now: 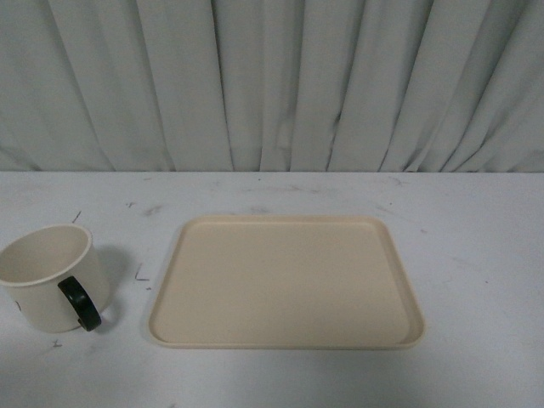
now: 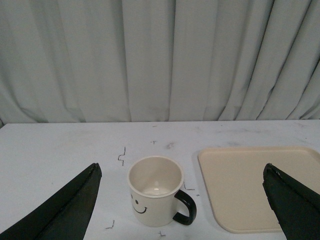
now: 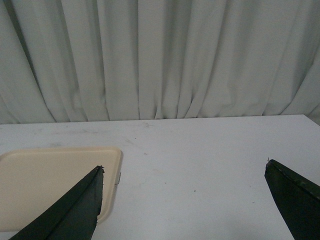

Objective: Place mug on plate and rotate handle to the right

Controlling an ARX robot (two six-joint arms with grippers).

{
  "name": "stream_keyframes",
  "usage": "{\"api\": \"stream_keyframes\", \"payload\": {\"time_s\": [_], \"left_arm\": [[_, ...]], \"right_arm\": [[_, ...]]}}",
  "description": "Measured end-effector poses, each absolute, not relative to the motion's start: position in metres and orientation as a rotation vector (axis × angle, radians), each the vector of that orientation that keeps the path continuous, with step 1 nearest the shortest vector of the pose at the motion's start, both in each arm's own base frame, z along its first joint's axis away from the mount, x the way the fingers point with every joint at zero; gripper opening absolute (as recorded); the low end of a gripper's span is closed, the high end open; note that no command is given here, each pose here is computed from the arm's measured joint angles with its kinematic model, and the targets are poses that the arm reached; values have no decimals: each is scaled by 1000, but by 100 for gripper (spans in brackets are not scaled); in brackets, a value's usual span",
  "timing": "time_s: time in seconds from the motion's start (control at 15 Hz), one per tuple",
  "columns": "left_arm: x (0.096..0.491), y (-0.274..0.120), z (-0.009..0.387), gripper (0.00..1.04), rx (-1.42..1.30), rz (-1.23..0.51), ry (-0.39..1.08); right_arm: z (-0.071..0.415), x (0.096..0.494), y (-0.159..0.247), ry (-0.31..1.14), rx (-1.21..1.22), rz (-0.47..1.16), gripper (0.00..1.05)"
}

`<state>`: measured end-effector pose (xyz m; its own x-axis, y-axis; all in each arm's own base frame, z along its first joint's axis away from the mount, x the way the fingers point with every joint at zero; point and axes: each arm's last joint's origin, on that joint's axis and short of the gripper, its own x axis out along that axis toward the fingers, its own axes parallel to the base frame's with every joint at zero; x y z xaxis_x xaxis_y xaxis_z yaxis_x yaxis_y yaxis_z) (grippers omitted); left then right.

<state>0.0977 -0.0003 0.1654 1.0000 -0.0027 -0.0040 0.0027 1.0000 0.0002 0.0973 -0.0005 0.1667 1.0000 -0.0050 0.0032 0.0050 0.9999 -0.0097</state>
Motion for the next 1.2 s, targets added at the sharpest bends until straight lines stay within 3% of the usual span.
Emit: {"api": "stream_keyframes", "payload": {"time_s": [1.2], "left_arm": [[98, 0, 165, 98, 0, -3, 4]], "right_arm": [[167, 97, 0, -3, -10, -5, 98]]}}
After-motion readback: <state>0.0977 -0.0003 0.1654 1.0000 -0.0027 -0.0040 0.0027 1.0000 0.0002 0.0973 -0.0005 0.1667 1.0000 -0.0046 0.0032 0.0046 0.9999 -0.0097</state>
